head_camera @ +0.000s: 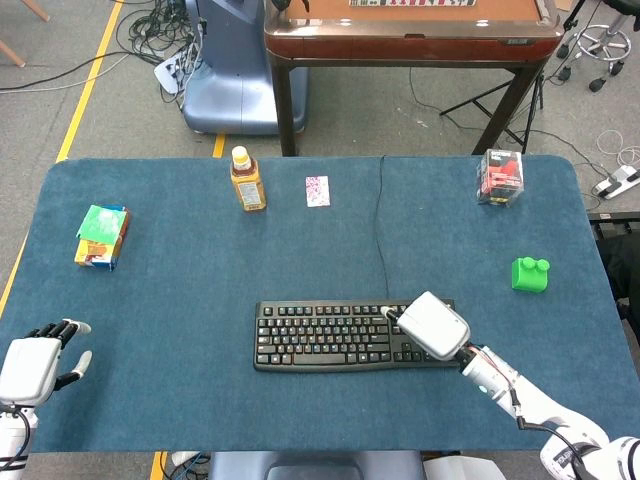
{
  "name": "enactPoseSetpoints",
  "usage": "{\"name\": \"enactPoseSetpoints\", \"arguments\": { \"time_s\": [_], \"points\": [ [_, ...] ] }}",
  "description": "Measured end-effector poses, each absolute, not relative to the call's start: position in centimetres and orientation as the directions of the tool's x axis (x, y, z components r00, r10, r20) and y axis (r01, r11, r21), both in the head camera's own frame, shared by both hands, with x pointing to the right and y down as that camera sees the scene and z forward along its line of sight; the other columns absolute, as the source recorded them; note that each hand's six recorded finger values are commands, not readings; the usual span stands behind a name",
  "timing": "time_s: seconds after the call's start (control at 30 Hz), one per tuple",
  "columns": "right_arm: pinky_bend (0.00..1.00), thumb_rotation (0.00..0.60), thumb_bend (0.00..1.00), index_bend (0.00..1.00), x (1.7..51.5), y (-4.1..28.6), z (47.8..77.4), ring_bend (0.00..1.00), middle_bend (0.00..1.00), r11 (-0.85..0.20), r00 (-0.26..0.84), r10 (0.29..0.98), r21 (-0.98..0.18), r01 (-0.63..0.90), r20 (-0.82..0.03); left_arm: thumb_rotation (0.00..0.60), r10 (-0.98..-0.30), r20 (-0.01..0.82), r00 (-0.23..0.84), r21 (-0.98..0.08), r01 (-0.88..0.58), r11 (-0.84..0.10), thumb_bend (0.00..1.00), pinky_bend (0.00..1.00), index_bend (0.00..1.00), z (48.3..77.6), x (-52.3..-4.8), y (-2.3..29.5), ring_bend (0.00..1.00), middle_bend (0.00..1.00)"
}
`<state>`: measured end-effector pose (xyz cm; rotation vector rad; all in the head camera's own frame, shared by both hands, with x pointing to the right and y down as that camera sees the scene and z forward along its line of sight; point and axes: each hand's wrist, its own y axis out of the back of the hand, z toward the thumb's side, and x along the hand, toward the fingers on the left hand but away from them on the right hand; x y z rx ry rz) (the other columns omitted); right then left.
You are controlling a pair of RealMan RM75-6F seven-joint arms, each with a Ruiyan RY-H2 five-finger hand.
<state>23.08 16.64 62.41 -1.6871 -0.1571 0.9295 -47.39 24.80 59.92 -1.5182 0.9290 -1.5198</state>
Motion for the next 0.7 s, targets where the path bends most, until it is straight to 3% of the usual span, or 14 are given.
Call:
{"name": "enactPoseSetpoints", "arguments": {
  "time_s": [0.5, 0.7],
  "points": [
    [1.00, 0.600, 0.78, 0.33, 20.5, 19.4, 64.9, 0.97, 0.96, -0.375, 0.700, 0.443, -0.825, -0.422, -0.560, 0.600, -0.889, 0.458, -0.029, -0.889, 0.022, -0.458, 0.32, 0.47, 0.44, 60.7, -48.6, 24.6, 0.42, 0.40],
    [1.00, 0.600, 0.78, 0.33, 20.1, 19.9, 65.9, 0.97, 0.96, -0.387, 0.697, 0.432, -0.816, -0.430, -0.572, 0.600, -0.884, 0.464, -0.055, -0.885, 0.022, -0.465, 0.32, 0.47, 0.45, 60.9, -49.2, 24.7, 0.42, 0.40]
  ]
}}
